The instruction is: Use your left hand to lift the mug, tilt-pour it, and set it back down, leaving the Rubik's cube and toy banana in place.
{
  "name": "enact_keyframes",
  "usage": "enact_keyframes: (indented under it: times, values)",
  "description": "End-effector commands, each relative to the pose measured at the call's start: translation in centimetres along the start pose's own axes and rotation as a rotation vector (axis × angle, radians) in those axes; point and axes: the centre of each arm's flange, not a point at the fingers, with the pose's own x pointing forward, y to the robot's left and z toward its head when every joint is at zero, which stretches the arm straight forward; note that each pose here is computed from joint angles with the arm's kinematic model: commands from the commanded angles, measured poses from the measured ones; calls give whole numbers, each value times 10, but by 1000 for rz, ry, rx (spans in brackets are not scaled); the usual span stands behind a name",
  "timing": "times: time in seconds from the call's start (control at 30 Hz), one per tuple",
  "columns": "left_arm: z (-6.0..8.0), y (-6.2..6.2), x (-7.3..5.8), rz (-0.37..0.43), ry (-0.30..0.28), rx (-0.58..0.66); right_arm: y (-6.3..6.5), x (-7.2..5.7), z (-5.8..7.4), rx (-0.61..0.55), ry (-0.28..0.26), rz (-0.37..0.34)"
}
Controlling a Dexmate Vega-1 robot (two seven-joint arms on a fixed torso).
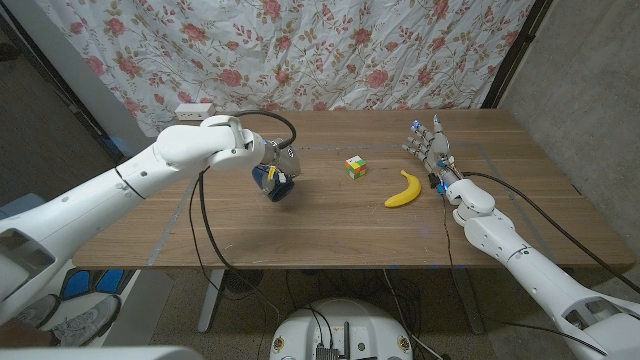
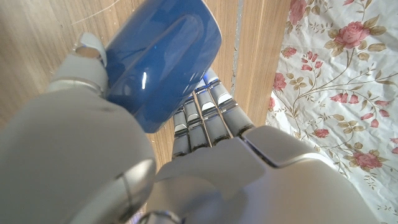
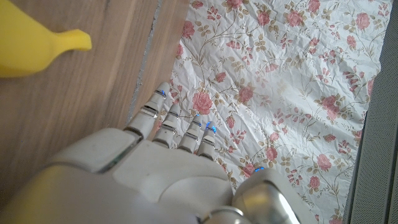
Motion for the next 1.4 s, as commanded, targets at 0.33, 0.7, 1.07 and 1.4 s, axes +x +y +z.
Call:
enact_keyframes:
  times: [0.33, 0.7, 1.07, 1.4]
  values:
    - [-4, -4, -6, 24, 29, -49, 0, 0, 0, 0, 0, 0]
    - [-15, -5, -12, 87, 34, -181, 0, 0, 0, 0, 0, 0]
    - [-18, -15, -18, 124, 25, -318, 0, 0, 0, 0, 0, 0]
    - [-21, -22, -27, 194, 39, -453, 0, 0, 0, 0, 0, 0]
